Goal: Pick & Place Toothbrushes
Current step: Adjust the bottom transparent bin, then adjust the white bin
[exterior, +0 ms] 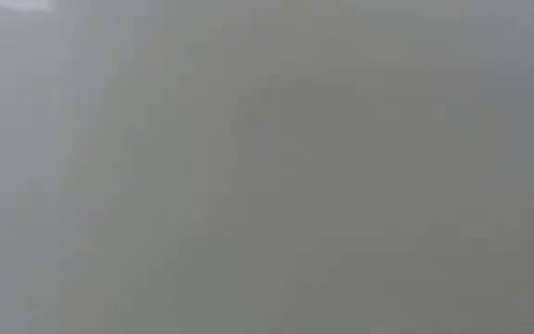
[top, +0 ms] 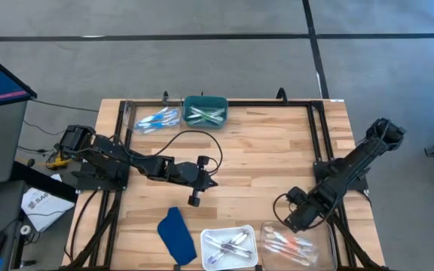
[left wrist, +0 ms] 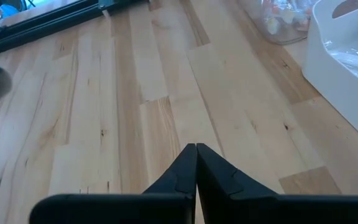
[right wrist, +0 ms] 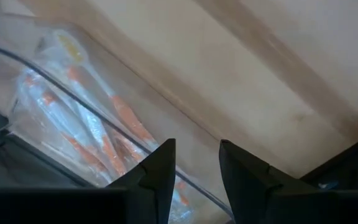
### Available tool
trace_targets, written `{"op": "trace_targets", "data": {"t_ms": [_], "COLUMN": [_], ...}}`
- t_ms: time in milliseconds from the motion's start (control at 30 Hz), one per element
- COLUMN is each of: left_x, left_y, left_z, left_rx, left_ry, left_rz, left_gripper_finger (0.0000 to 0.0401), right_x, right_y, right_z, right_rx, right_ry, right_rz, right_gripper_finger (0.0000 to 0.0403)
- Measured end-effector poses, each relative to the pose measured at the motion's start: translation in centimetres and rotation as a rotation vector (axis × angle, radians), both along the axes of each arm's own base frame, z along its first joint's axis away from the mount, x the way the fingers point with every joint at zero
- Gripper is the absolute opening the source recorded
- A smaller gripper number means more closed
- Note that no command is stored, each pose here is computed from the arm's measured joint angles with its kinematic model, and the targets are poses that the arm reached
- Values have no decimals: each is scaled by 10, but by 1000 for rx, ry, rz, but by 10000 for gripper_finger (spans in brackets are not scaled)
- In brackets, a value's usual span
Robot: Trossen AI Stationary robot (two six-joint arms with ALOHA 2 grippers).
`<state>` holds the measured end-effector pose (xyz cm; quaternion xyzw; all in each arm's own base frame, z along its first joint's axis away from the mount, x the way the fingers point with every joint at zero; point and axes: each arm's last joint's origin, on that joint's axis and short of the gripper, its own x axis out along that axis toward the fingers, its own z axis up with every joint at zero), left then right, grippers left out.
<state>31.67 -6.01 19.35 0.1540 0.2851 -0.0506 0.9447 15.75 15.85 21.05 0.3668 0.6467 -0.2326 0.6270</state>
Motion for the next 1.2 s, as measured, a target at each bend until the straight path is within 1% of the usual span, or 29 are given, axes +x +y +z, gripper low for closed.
{"op": "trace_targets", "data": {"t_ms": [300,433,533,700,833,1000,1100,1200], "left_x": [0,1,1,1,0,-4,-11,-23], "left_y": [0,0,0,-3,-8,-16,-26,-42], "left_z": [0,1,1,1,1,0,-3,-7], "left_rx": [12,13,11,-43,-49,-66,-111,-116], "left_ry": [-6,-10,-13,-9,-5,23,86,166], "left_rz": [-8,-10,-12,-106,-130,-133,-123,-93], "left_gripper_finger": [0,0,0,0,0,0,0,0], "right_x": [-3,-2,3,13,25,51,70,85], "right_y": [5,3,-1,-11,-20,-34,-41,-47], "right_z": [0,0,0,0,4,26,42,52], "right_rx": [-2,-25,-58,-104,-136,-179,-181,-179], "right_ry": [-17,-41,-77,-129,-189,-331,-468,-595], "right_rz": [-28,-28,-10,31,90,217,303,360], "right_gripper_finger": [118,118,118,118,118,118,118,118]}}
